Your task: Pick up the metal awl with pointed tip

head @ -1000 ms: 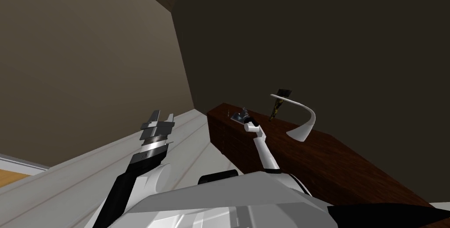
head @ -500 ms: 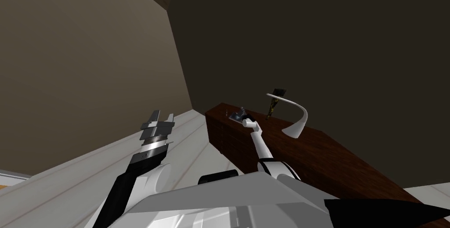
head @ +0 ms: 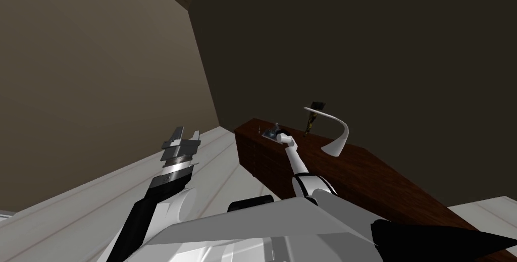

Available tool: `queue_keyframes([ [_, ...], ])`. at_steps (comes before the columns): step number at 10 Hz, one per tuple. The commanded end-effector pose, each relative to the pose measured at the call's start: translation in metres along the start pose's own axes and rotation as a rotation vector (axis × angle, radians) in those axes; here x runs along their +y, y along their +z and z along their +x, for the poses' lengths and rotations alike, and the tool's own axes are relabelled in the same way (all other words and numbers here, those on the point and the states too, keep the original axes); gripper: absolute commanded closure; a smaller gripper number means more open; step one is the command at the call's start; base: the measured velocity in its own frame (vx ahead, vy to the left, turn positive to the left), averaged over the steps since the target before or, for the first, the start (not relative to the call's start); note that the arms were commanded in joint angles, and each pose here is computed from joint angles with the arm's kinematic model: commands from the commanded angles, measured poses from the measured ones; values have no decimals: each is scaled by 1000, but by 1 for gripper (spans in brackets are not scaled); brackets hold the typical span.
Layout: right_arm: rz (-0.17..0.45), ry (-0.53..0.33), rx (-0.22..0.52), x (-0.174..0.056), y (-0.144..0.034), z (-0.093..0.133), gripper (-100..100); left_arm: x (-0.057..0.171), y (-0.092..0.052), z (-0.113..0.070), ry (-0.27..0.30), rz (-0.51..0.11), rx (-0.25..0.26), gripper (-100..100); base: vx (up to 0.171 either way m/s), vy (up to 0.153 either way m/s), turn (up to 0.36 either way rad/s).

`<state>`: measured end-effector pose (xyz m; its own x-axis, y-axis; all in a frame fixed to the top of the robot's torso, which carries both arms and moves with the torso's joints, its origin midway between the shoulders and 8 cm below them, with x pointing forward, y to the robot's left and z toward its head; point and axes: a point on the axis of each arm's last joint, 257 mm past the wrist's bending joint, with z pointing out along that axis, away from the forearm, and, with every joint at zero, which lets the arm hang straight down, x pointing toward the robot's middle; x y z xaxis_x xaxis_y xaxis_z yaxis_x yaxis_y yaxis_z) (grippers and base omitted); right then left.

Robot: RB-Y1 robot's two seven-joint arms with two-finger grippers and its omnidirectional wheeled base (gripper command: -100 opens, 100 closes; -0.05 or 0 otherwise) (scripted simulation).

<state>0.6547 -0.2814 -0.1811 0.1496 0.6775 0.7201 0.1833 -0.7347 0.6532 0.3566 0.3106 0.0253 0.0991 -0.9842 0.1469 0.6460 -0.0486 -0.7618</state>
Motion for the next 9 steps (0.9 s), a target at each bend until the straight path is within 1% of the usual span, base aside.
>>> queue_keyframes([
  [1,48,62,-6,-9,10,9,-100,0,0,0,0,0,0,0,5,16,-52],
  [2,60,66,-21,-15,12,3,-100,0,0,0,0,0,0,0,8,16,-25],
  [3,98,116,-22,-22,19,14,-100,0,0,0,0,0,0,0,16,26,-56],
  [4,108,119,-37,-27,20,7,-100,0,0,0,0,0,0,0,15,26,-26],
  [5,146,166,-43,-35,26,16,-100,0,0,0,0,0,0,0,17,35,-48],
  [6,154,169,-54,-39,26,10,-100,0,0,0,0,0,0,0,16,28,-23],
  [7,192,213,-65,-48,31,18,-100,0,0,0,0,0,0,0,21,30,-38],
  [8,197,215,-74,-51,32,14,-100,0,0,0,0,0,0,0,17,27,-28],
  [9,231,255,-79,-57,35,25,-100,0,0,0,0,0,0,0,26,39,-41],
])
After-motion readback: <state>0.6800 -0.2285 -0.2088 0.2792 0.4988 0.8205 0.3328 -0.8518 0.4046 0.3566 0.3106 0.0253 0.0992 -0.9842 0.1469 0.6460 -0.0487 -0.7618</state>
